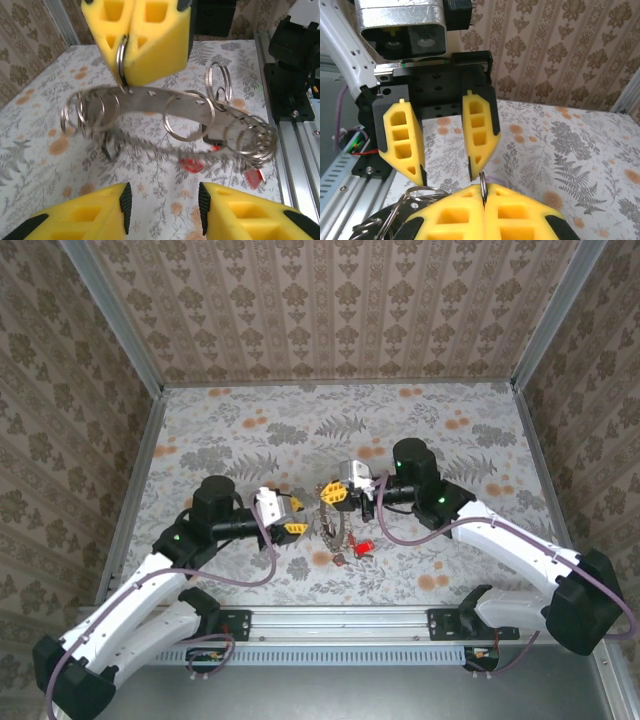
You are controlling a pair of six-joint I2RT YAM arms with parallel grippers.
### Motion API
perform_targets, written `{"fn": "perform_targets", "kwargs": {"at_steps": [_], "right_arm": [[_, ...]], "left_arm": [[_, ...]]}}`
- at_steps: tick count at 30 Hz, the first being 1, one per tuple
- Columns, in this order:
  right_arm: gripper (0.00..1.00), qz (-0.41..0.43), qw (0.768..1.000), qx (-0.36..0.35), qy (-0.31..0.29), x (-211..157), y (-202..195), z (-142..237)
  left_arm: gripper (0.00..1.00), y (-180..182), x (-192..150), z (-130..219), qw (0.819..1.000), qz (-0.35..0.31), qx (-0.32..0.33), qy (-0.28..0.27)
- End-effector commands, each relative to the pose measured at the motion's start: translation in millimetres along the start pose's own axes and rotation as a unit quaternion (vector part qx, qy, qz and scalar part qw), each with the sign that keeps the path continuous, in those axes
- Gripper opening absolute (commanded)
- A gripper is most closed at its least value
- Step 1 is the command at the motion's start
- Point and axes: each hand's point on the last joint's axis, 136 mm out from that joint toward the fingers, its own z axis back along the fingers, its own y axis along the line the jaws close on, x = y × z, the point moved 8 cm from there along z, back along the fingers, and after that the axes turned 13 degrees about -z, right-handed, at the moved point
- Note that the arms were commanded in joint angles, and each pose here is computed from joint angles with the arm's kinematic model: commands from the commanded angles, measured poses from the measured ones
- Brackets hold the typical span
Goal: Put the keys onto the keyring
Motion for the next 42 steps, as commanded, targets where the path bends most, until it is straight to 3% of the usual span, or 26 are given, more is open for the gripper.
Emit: {"fn": "perform_targets", "kwargs": {"at_steps": [1, 13, 19, 27, 33, 42], "right_arm": [[0.00, 0.015, 0.999, 0.029, -0.034, 13.2, 8.9, 5.8], [0.00, 0.012, 0.998, 0.040, -0.036, 9.7, 9.0, 3.4], [0.00, 0.015, 0.998, 0.041, -0.037, 13.2, 7.3, 2.3], [0.00, 0.014, 0.999, 0.028, -0.039, 13.7, 5.9, 2.3], [0.00, 0.016, 0.998, -0.027, -0.051, 13.2, -1.1, 3.1], [0.00, 0.019, 0.998, -0.029, -0.051, 13.9, 0.3, 1.9]], "left_arm": [[0.38, 9.5, 19.9, -1.1, 0.997, -0.065, 0.026, -0.018], [0.36, 16.7, 34.3, 0.8, 0.995, -0.091, 0.043, -0.026], [0.26, 16.6, 39.7, -0.3, 0.993, -0.106, 0.040, -0.039], [0.29, 17.2, 42.1, -7.5, 0.993, -0.102, 0.032, -0.046], [0.29, 19.3, 44.6, -10.2, 0.994, -0.092, 0.028, -0.052], [0.29, 29.5, 46.1, -18.5, 0.996, -0.062, 0.045, -0.050]]}}
